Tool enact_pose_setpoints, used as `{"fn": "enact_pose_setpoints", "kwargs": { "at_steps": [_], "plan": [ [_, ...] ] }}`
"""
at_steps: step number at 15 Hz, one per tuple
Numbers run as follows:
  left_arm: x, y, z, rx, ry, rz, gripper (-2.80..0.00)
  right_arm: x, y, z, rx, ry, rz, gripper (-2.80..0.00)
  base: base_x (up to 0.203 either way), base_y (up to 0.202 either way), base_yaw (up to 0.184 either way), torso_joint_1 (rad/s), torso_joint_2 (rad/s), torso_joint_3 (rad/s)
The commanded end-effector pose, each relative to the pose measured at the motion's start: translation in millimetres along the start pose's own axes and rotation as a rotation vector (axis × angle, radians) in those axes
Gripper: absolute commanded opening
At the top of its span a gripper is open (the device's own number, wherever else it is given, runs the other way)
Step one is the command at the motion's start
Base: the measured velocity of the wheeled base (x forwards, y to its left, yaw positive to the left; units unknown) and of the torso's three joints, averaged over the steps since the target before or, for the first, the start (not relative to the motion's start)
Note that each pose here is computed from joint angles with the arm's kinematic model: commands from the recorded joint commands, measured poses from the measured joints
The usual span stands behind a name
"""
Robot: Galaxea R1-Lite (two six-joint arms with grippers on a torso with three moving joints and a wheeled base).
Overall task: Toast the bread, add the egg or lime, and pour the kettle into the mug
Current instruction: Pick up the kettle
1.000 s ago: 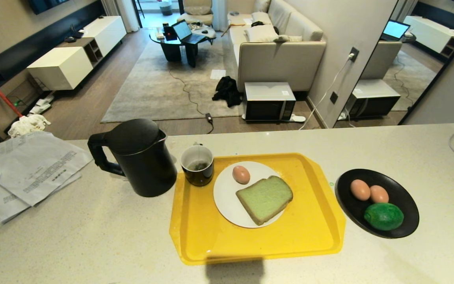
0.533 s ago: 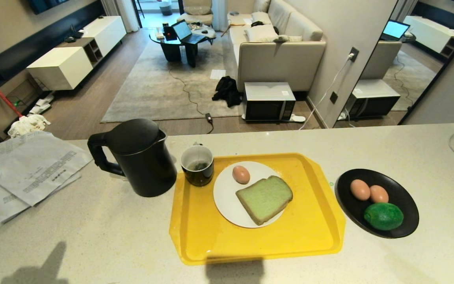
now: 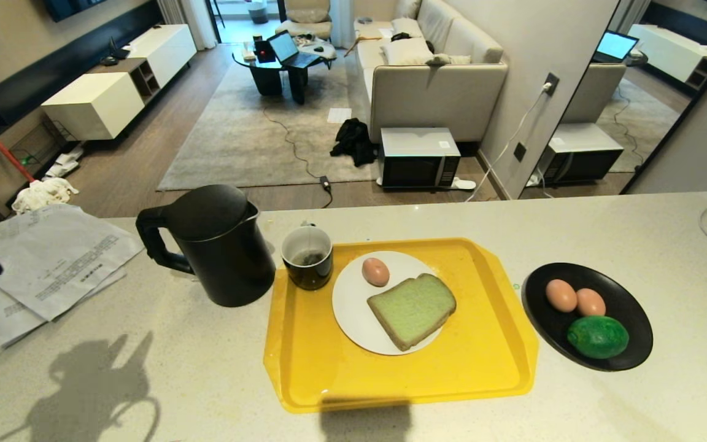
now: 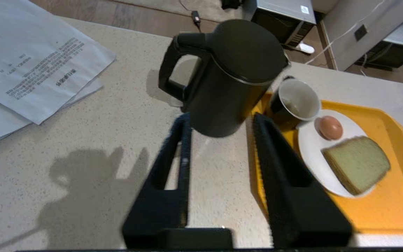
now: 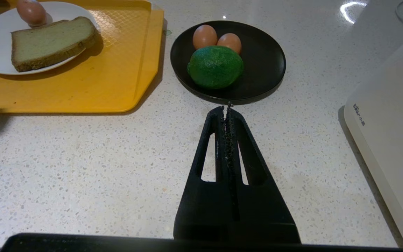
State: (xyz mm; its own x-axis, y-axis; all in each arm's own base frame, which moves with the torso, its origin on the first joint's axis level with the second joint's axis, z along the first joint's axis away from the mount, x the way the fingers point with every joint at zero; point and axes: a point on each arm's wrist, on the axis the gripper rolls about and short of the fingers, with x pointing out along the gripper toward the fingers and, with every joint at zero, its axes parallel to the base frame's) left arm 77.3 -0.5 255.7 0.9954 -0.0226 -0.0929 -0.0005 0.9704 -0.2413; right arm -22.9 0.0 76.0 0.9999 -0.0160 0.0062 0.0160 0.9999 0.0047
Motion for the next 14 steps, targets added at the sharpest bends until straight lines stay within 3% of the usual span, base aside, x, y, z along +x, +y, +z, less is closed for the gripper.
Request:
{"fn": "enact_pose_setpoints", "kwargs": {
  "at_steps": [1, 3, 6, 10, 14],
  "plan": [
    [37, 8.0, -2, -0.007, 0.062, 0.061, 0.0, 0, 0, 0, 0.0, 0.0, -0.001, -2.8, 0.0, 0.0, 0.0, 0.0, 0.0, 0.0],
    [64, 21.2, -5, -0.002, 0.041, 0.064, 0.0, 0, 0, 0, 0.0, 0.001, 0.0, -2.8, 0.0, 0.0, 0.0, 0.0, 0.0, 0.0],
    [84, 54.9, -28, 0.121, -0.002, 0.002, 0.0, 0, 0, 0, 0.0, 0.0, -0.001, -2.8, 0.0, 0.0, 0.0, 0.0, 0.0, 0.0],
    [88, 67.6, -61, 0.2, 0.058, -0.097, 0.0, 0, 0, 0, 0.0, 0.0, 0.001, -2.8, 0.0, 0.0, 0.0, 0.0, 0.0, 0.0],
    [109, 79.6, -81, 0.17, 0.157, -0.101, 0.0, 0, 0, 0, 0.0, 0.0, 0.001, -2.8, 0.0, 0.0, 0.0, 0.0, 0.0, 0.0]
  ]
}}
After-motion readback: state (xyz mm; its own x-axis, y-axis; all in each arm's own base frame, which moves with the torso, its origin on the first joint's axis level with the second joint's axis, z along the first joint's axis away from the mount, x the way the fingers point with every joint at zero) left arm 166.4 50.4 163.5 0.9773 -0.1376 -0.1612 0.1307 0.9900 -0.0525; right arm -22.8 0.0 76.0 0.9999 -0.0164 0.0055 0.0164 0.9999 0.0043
